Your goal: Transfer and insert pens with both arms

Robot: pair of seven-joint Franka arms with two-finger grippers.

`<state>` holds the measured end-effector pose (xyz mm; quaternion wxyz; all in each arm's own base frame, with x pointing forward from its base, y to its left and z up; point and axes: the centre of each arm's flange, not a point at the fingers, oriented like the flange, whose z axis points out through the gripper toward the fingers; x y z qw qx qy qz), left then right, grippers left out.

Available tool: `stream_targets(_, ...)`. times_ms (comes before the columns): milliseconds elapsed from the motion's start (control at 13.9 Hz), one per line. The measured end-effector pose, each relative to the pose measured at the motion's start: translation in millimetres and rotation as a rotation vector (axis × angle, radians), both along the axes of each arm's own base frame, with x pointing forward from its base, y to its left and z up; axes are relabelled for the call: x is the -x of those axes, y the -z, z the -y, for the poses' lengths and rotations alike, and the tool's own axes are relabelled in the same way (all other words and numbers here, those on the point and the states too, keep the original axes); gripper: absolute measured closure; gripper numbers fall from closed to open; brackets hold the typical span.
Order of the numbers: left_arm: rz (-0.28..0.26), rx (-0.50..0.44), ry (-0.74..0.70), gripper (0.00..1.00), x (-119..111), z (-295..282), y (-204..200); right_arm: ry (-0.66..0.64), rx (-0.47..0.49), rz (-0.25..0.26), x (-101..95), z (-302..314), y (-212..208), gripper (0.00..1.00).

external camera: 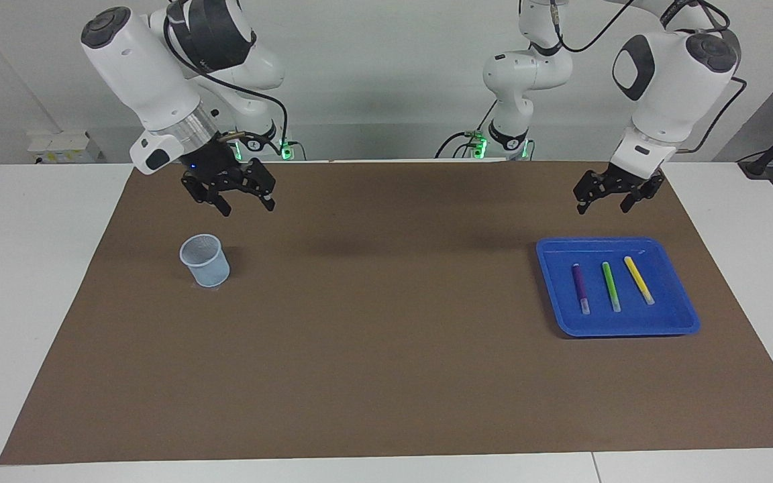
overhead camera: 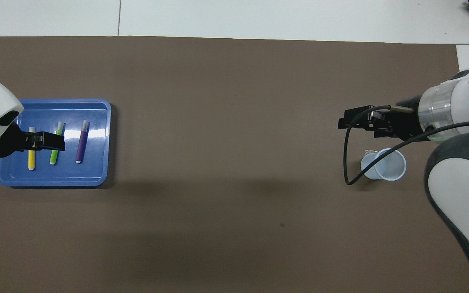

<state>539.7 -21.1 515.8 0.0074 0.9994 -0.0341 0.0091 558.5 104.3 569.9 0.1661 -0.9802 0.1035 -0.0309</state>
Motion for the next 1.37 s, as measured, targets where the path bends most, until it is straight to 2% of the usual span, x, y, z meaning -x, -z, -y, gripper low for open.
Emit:
stream_targets(359,0.006,0.006,0.017,0.00,-21,-2,54,0.176,-0.152,-0.034,0.9,-37,6,0.00)
stream_targets(647,0.033,0.009,0.002,0.00,-30,-10,87,0.249,-0.291,-0.010,-3.1,-50,5,0.00)
stream_targets(791,0.034,0.011,-0.002,0.00,-34,-14,103,0.236,-0.318,-0.007,2.1,-74,11,0.00)
stream_targets(1078,0.046,0.016,0.000,0.00,-48,-16,142,0.158,-0.320,-0.032,21.0,-122,17,0.00)
stream_targets(1366,0.045,0.020,0.004,0.00,-55,-17,171,0.092,-0.307,-0.064,31.7,-137,20,0.00)
